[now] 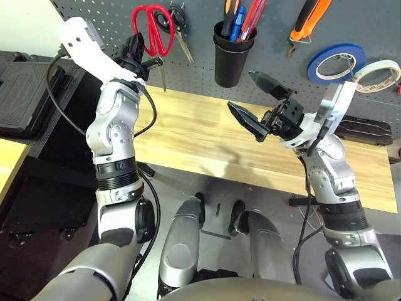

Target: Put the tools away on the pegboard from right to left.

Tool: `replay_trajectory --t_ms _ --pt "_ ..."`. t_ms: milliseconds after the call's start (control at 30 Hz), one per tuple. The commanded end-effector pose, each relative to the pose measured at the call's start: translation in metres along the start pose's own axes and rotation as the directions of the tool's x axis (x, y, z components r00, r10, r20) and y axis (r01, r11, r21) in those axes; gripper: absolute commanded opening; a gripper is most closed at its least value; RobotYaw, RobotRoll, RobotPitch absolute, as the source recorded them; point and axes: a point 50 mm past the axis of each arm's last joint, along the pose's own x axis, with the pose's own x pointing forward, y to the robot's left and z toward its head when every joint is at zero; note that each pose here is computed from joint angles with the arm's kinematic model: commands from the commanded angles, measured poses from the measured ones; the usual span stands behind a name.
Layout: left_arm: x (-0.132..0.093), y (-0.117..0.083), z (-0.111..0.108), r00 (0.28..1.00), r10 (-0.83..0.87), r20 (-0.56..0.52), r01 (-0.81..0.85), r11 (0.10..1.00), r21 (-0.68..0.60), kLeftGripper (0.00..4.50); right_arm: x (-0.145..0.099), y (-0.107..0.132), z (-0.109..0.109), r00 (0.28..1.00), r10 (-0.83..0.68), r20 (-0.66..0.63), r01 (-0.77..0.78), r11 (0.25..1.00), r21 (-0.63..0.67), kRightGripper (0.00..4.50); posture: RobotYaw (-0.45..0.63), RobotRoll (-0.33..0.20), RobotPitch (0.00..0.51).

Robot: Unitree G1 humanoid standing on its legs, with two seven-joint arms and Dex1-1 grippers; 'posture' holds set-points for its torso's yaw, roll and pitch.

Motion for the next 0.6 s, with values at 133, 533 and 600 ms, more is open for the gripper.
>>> replay_trajectory --t_ms 133,533,600 --pt "0.016 0.003 -0.008 1.000 0.005 -0.026 -0.004 0.999 0.036 0.02 -0.002 0.002 -0.002 1.000 -0.013 -0.010 0.013 1.000 -0.021 4.50 0.20 0.000 0.242" --pt "0.012 0.013 -0.041 0.990 -0.015 -0.137 0.040 0.983 0.182 2.77 -0.004 -0.002 -0.016 0.990 -0.127 -0.063 0.123 0.990 -0.063 4.50 0.20 0.000 0.250" --pt "0.003 0.018 -0.045 0.989 -0.023 -0.148 0.054 0.977 0.205 3.57 -0.008 -0.005 -0.021 0.981 -0.177 -0.084 0.171 0.983 -0.070 4.50 0.20 0.000 0.251"
